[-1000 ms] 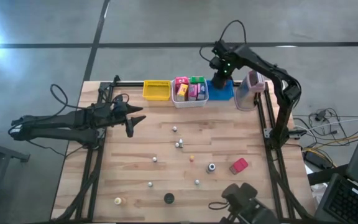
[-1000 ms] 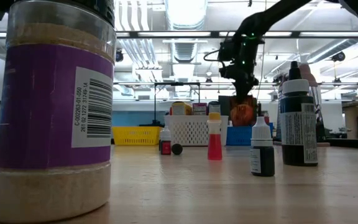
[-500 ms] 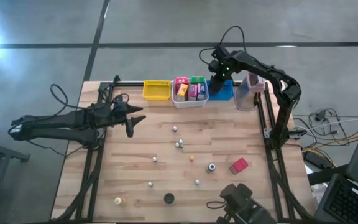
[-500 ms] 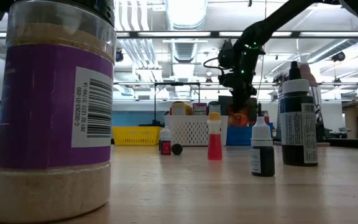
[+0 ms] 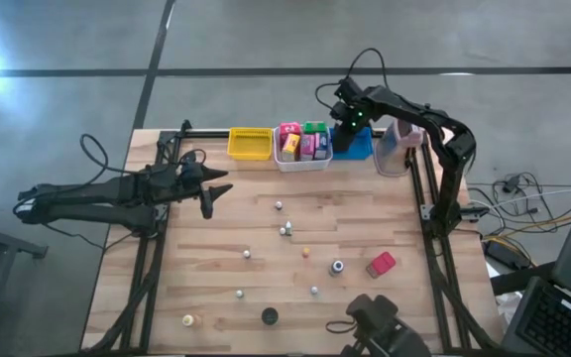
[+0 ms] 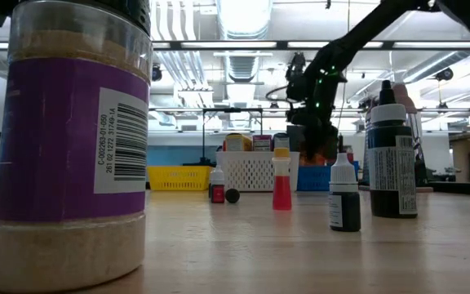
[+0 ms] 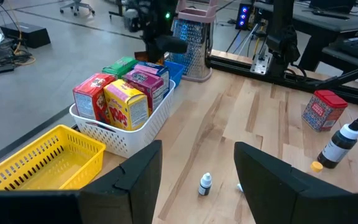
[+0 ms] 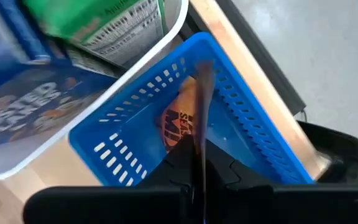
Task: Pick & Place Kitchen Items
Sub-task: Put the orange seasoning pack into the blue basket, then put the red seasoning can into the blue basket
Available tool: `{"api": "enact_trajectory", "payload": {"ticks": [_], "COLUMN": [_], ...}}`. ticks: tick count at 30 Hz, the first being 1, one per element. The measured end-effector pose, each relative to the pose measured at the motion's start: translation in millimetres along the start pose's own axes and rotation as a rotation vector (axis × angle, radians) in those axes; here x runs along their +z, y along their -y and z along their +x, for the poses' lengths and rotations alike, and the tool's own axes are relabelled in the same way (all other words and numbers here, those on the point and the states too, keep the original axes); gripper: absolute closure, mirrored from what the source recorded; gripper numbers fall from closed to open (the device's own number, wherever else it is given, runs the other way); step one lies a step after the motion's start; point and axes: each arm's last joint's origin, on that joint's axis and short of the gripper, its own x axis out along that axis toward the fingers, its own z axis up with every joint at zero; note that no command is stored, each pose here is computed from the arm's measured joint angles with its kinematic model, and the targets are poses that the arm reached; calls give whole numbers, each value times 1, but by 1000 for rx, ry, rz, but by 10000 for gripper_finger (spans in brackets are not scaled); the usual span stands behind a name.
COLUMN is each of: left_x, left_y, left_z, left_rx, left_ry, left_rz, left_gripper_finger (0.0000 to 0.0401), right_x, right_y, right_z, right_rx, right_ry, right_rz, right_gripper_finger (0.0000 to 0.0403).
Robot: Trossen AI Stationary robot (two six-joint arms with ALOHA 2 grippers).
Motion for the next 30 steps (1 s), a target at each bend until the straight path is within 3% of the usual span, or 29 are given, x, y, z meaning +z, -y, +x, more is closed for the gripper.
{"api": "enact_trajectory", "payload": {"ticks": [5, 11, 22, 30], "left_x": [0, -1, -1, -1], "left_y": [0, 0, 0, 0], "left_z": [0, 0, 0, 0], "left_rx": [0, 1, 2, 1], "left_ry": [-1, -8, -8, -7], "left_rz": [-1, 1, 7, 6], "left_gripper_finger": [195, 195, 195, 195], "right_x": [4, 6, 6, 9], "right_y": [0, -1, -2, -2], "right_z": [11, 3, -7, -22], "right_rx": [15, 41, 33, 24], "right_ry": [-17, 25, 48, 97], "right_rz": [14, 16, 27, 33], "right_gripper_finger": [394, 386, 262, 211]}}
